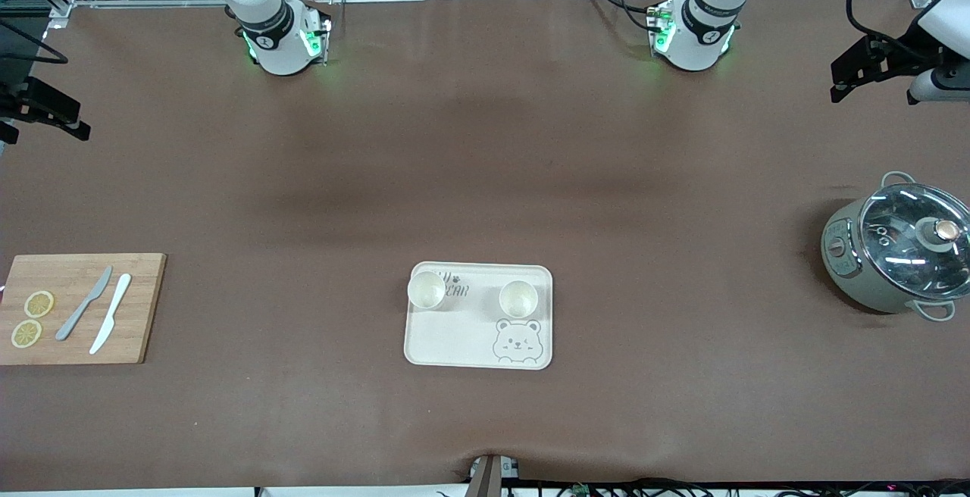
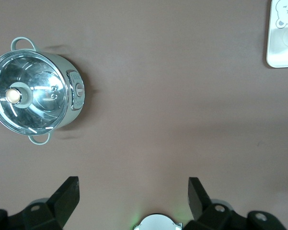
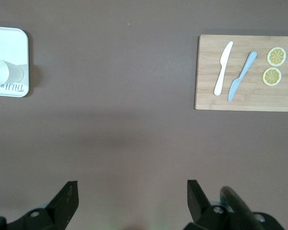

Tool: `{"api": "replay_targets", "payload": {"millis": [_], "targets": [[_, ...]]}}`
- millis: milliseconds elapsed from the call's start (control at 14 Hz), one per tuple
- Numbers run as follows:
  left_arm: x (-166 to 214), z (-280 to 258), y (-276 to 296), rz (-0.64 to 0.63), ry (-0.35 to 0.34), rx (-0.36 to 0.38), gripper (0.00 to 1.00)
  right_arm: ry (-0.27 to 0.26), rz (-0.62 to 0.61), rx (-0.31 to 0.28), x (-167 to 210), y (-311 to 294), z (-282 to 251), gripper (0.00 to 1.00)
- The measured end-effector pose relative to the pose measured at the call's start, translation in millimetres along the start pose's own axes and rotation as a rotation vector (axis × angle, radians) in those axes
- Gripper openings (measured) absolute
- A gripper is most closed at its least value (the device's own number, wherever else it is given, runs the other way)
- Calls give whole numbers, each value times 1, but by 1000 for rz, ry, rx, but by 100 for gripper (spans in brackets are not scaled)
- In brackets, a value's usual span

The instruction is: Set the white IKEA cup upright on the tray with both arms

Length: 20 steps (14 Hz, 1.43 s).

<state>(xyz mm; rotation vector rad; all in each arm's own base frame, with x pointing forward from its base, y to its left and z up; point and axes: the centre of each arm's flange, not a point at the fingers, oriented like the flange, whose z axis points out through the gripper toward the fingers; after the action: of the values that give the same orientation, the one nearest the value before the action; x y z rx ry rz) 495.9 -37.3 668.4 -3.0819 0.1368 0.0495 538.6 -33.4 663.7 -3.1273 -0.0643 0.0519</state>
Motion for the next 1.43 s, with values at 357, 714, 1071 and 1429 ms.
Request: {"api": "replay_targets", "payload": {"millis": [357, 714, 1071, 1429], "targets": [[-1, -1, 13, -64, -1, 4, 100, -4, -34, 0, -1, 1, 0, 100], [-1, -3, 18, -67, 3, 5, 100, -4, -49, 1, -1, 1, 0, 100], [-2, -14, 18, -67, 28, 3, 100, -6, -50, 1, -1, 1, 0, 100], [4, -17, 16, -71, 34, 2, 100, -6, -50, 1, -1, 1, 0, 100]]}}
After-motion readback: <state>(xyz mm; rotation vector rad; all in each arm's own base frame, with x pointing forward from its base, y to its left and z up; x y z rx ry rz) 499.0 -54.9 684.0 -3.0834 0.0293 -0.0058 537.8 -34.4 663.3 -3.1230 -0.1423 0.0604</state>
